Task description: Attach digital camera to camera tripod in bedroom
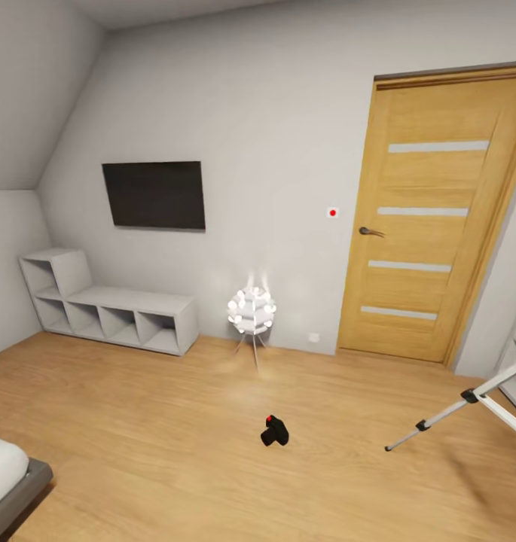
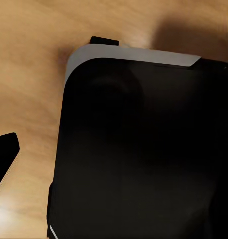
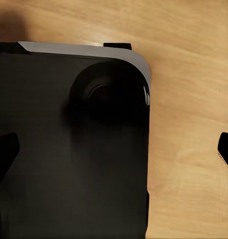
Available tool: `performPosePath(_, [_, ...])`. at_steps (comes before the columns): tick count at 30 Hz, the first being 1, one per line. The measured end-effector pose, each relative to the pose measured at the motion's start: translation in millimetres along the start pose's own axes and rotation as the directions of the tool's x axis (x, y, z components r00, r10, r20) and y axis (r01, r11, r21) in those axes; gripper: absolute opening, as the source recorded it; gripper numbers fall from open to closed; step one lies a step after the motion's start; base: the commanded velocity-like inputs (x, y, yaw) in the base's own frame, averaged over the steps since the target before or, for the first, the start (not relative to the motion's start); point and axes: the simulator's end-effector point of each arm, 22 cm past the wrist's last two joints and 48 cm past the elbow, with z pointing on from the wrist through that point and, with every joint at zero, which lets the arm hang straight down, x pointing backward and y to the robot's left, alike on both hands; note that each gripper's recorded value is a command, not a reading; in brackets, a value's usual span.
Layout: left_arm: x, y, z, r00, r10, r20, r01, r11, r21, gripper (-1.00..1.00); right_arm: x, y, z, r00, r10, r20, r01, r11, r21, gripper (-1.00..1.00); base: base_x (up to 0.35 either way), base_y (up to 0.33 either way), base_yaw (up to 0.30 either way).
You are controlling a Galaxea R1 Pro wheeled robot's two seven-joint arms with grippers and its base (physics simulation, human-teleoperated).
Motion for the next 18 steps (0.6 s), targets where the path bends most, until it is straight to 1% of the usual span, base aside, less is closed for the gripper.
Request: performPosePath(18, [0.3, -0.9, 0.0, 1.0, 0.0, 0.001, 0.0, 1.0, 0.001, 1.0, 0.5, -0.1, 0.0, 1.0, 0.0, -0.002, 0.0, 1.0, 0.0, 1.0, 0.326, 0.0, 0.0])
